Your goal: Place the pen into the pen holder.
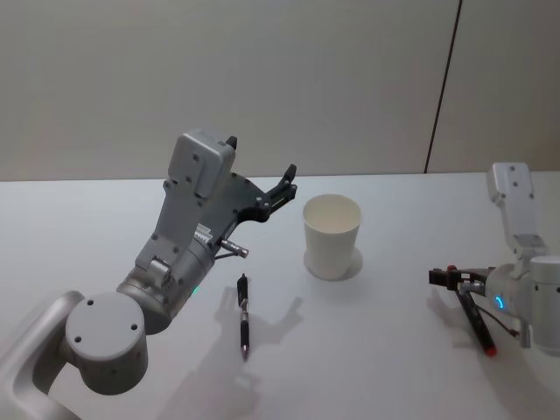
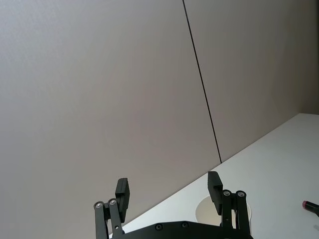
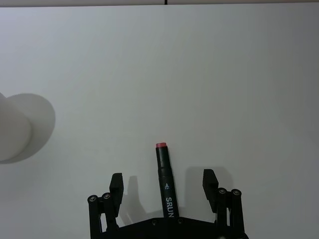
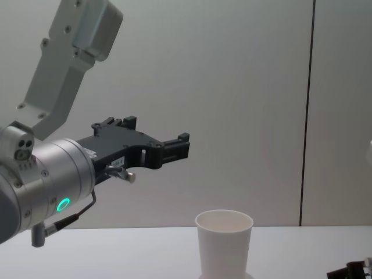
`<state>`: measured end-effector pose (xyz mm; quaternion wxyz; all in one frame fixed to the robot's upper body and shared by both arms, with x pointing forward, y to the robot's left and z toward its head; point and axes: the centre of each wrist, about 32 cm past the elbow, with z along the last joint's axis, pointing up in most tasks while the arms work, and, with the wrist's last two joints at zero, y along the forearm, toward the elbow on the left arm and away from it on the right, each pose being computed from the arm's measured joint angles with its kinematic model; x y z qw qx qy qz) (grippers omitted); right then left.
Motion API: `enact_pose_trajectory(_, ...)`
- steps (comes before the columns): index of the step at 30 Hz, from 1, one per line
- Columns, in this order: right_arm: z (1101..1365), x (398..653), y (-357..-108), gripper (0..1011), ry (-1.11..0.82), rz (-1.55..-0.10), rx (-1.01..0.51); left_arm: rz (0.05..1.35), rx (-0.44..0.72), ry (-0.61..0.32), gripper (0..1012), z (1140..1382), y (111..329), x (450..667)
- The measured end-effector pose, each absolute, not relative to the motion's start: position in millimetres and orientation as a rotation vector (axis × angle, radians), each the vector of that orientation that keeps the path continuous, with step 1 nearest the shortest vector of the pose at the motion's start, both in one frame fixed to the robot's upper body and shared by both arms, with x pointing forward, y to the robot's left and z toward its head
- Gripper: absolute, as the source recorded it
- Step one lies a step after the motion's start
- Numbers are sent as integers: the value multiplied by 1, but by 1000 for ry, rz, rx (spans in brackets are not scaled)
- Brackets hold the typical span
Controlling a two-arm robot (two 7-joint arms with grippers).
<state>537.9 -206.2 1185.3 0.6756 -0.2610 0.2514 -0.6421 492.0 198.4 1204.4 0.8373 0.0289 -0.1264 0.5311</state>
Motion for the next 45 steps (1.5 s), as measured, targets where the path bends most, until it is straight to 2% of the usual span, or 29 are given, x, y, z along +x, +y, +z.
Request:
enact_pose_trajectory(33,1163,556,-206,1001,607,-1436,-581,1124,61,-268,1003,1204,198,492)
enact_pose_trajectory(41,1158,557,-205,846,613,-1427,-583,1124,61,-268,1003,1204,198,492)
enact_pose_trajectory(45,1156,558,-205,709,613,-1422,-580,1124,61,-268,1003,1204,198,492)
